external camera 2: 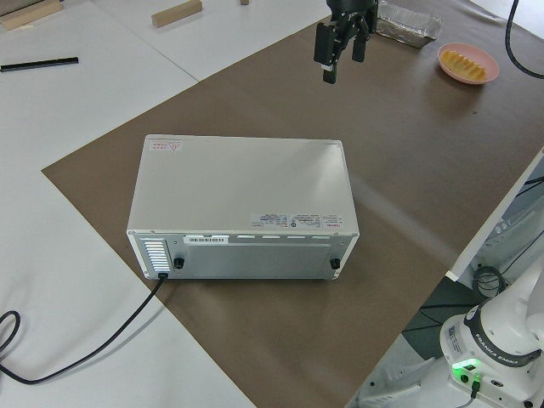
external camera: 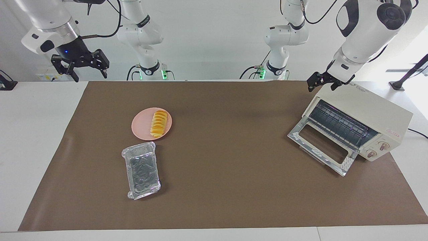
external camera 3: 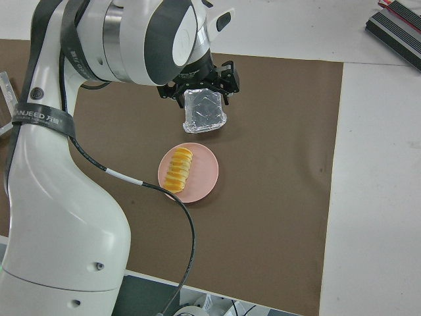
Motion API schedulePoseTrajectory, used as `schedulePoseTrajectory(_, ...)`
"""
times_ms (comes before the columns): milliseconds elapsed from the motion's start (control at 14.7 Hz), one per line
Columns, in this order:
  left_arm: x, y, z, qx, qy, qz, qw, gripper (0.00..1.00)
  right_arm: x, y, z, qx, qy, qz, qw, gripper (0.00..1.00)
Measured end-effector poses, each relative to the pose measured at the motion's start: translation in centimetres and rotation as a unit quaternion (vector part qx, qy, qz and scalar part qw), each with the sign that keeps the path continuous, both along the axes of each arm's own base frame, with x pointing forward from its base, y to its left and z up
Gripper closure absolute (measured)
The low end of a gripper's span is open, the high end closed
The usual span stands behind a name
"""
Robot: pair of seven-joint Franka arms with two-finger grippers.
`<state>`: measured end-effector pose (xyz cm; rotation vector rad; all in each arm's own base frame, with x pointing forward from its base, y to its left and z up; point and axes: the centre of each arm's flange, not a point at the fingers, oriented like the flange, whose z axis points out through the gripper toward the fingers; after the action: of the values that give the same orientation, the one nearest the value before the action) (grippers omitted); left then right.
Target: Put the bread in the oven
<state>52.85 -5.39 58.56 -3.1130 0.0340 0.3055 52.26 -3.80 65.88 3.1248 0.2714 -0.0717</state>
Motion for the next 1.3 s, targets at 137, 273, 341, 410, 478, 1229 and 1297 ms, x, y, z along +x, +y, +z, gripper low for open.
schedulePoseTrajectory(137, 0.0, 0.0, 0.0, 0.0, 0.0, 0.0, 1.0, 0.0, 0.0, 0.0, 0.0, 0.0, 0.0, 0.0, 1.0, 0.0)
schedulePoseTrajectory(273, 0.0, 0.0, 0.0, 0.0, 0.0, 0.0, 1.0, 0.0, 0.0, 0.0, 0.0, 0.0, 0.0, 0.0, 1.0, 0.0)
schedulePoseTrajectory(341, 0.0, 0.0, 0.0, 0.0, 0.0, 0.0, 1.0, 0.0, 0.0, 0.0, 0.0, 0.0, 0.0, 0.0, 1.0, 0.0)
schedulePoseTrajectory(410, 0.0, 0.0, 0.0, 0.0, 0.0, 0.0, 1.0, 0.0, 0.0, 0.0, 0.0, 0.0, 0.0, 0.0, 1.0, 0.0)
schedulePoseTrajectory(478, 0.0, 0.0, 0.0, 0.0, 0.0, 0.0, 1.0, 0.0, 0.0, 0.0, 0.0, 0.0, 0.0, 0.0, 1.0, 0.0)
schedulePoseTrajectory(1229, 0.0, 0.0, 0.0, 0.0, 0.0, 0.0, 1.0, 0.0, -1.6, 4.8, -6.9, 0.001, 0.004, 0.006, 1.0, 0.0)
schedulePoseTrajectory(1297, 0.0, 0.0, 0.0, 0.0, 0.0, 0.0, 1.0, 0.0, -2.3, 6.1, -8.7, 0.0, 0.007, -0.003, 1.0, 0.0)
